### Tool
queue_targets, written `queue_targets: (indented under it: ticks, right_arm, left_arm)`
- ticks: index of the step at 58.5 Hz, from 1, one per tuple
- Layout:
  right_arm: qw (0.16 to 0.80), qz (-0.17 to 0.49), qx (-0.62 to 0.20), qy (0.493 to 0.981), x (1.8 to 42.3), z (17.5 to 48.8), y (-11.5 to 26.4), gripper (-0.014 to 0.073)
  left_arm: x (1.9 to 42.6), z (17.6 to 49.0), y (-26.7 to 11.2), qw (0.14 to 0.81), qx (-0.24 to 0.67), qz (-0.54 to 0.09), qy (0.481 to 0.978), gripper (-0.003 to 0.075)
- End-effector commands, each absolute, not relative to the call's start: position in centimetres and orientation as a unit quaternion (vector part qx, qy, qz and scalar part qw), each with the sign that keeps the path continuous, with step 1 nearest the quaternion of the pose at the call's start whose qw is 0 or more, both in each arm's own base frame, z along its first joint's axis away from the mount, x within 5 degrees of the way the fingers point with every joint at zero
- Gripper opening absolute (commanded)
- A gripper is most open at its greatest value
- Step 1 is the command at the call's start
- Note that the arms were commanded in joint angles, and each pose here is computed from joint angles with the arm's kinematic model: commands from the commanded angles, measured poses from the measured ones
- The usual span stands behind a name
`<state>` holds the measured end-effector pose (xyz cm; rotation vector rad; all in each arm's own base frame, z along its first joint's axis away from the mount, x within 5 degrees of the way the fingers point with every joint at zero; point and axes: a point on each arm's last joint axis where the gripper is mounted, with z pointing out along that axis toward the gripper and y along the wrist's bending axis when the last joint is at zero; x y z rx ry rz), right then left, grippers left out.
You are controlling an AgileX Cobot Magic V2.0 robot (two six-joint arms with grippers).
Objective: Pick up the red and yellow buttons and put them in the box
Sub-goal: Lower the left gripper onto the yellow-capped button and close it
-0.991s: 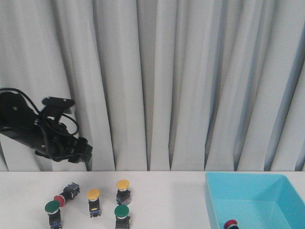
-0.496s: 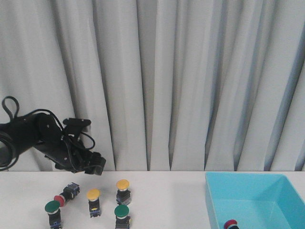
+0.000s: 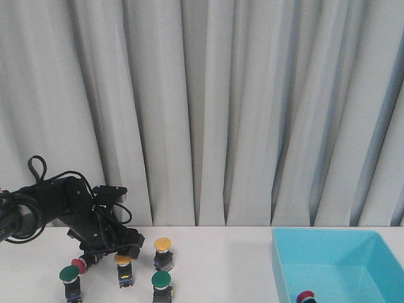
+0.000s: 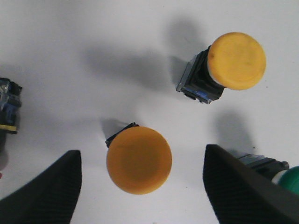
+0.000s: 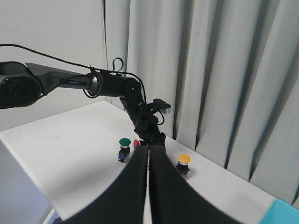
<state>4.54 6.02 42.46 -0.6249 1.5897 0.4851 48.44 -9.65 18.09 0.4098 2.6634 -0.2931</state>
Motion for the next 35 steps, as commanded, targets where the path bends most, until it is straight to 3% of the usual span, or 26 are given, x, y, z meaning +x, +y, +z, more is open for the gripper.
queue_targets:
  ticks: [1,35]
  right_arm:
    - [0.651,0.22,-0.255,0.68,4.7,43.4,6.0,0.0006]
    - [0.651,0.221,-0.254,0.681,4.7,43.4,6.0,0.0006]
  left_arm:
    - [48.8,21.8,-10.0,0.275,0.138,-0.116,0.945,0.0524]
    - [49.2,20.7,-10.2,0.274,0.127,-0.127,0.945,0.0522]
